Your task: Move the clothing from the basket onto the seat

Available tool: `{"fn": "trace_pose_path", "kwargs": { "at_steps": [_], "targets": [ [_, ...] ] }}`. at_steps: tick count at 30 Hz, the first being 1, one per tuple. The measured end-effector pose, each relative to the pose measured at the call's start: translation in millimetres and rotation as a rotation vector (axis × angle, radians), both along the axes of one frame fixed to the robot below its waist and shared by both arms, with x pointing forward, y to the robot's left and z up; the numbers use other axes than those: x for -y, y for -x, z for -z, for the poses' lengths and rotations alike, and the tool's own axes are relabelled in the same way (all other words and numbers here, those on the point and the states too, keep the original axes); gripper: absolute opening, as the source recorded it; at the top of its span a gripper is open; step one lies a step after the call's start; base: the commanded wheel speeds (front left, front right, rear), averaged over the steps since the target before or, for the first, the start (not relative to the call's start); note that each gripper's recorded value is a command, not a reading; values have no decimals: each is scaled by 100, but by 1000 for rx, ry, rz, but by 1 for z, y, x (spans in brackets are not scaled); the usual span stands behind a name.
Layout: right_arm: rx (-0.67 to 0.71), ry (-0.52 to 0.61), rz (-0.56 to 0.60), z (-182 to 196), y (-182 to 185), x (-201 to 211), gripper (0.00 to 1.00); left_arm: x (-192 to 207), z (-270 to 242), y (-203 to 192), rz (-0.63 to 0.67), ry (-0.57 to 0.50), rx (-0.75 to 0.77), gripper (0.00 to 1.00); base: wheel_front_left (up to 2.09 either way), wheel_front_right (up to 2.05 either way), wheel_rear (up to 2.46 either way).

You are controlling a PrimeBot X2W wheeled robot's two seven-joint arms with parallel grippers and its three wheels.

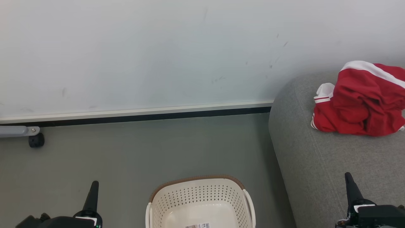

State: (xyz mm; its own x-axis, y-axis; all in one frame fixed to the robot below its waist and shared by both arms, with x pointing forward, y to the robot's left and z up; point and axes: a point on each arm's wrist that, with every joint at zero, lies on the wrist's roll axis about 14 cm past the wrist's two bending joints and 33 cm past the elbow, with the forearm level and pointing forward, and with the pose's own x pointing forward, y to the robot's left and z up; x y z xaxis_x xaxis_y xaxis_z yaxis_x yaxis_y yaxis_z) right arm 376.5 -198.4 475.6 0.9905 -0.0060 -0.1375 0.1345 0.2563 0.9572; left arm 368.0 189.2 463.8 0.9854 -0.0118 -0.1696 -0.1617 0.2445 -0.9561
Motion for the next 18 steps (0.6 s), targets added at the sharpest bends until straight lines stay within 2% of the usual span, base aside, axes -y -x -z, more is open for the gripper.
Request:
{"fn": "trace_pose_path", "kwargs": {
  "at_steps": [18],
  "targets": [
    [58,-257,41,-7,-4,7,0,-2,-15,-11,-21,236,76,0,0,0,0]
  ]
}}
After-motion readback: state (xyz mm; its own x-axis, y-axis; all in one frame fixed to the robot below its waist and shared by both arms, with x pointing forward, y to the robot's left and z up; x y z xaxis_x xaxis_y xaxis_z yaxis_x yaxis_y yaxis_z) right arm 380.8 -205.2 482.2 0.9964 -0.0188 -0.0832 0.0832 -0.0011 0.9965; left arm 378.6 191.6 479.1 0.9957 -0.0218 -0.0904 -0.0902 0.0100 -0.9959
